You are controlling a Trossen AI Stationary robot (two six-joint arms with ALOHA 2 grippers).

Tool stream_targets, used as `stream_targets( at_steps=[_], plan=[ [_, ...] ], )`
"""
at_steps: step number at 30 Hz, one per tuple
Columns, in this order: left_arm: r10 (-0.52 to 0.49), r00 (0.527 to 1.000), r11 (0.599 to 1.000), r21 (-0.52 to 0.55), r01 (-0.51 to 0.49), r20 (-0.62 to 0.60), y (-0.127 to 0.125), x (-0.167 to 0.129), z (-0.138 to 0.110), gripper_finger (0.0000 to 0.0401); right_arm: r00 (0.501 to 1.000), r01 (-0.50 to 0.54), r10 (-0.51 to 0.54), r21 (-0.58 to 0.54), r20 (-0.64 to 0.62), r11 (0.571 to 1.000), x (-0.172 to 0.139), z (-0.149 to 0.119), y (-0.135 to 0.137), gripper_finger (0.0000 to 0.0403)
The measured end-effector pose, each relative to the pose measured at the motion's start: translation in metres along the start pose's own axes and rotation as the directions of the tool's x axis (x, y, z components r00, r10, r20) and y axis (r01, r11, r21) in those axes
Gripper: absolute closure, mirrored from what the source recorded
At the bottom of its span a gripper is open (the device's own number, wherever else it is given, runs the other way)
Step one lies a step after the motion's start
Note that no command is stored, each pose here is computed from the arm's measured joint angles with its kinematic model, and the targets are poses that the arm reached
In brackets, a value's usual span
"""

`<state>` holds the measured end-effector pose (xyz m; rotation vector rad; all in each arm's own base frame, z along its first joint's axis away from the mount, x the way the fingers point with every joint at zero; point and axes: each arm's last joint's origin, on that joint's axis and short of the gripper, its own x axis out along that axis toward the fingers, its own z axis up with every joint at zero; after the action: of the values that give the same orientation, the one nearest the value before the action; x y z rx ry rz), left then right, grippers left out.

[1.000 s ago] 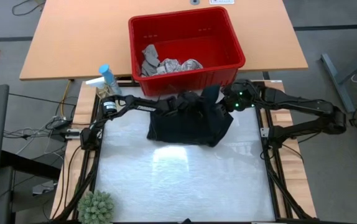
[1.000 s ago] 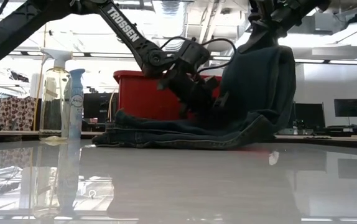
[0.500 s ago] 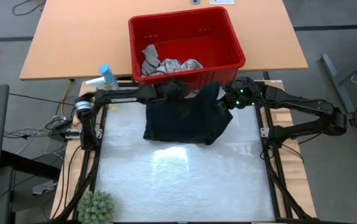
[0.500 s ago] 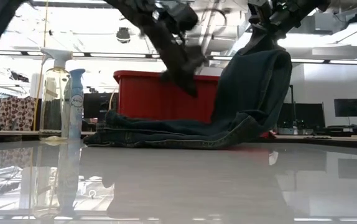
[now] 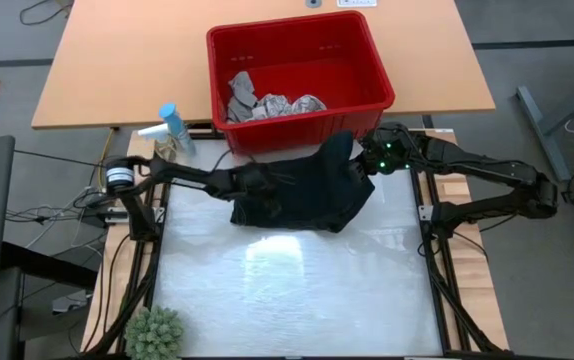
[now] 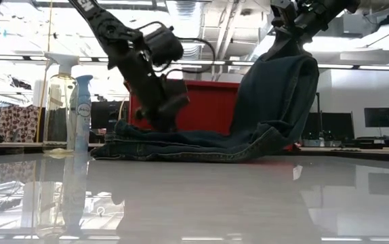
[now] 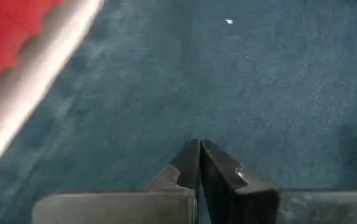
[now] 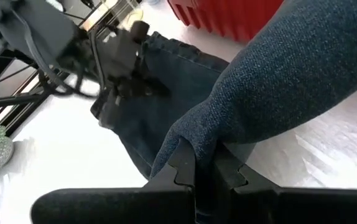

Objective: Fold Laundry from Bin
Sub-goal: Fold the blue jeans

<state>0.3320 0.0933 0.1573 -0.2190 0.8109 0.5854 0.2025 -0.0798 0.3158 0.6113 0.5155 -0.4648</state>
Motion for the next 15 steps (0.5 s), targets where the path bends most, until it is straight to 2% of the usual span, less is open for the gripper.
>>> stream_targets(
  at_steps=[5,11,15],
  plan=[
    [-0.010,0.998,1.000,0.011,0.011,-0.061,-0.003,0.024,-0.013,0.0401,1.000,0.001,-0.001,0.006,-0.003,1.000,0.000,0.000,0.000,0.0366],
    [-0.062,0.996,0.998,0.024,0.063,-0.059,-0.011,0.042,-0.005,0.0401,1.000,-0.009,0.009,0.024,0.006,1.000,0.000,0.001,0.001,0.0366],
    [-0.106,0.993,0.994,0.019,0.107,-0.043,-0.017,0.051,0.005,0.0401,0.997,-0.078,0.078,0.015,0.024,0.997,0.000,0.003,0.006,0.0366]
  ],
)
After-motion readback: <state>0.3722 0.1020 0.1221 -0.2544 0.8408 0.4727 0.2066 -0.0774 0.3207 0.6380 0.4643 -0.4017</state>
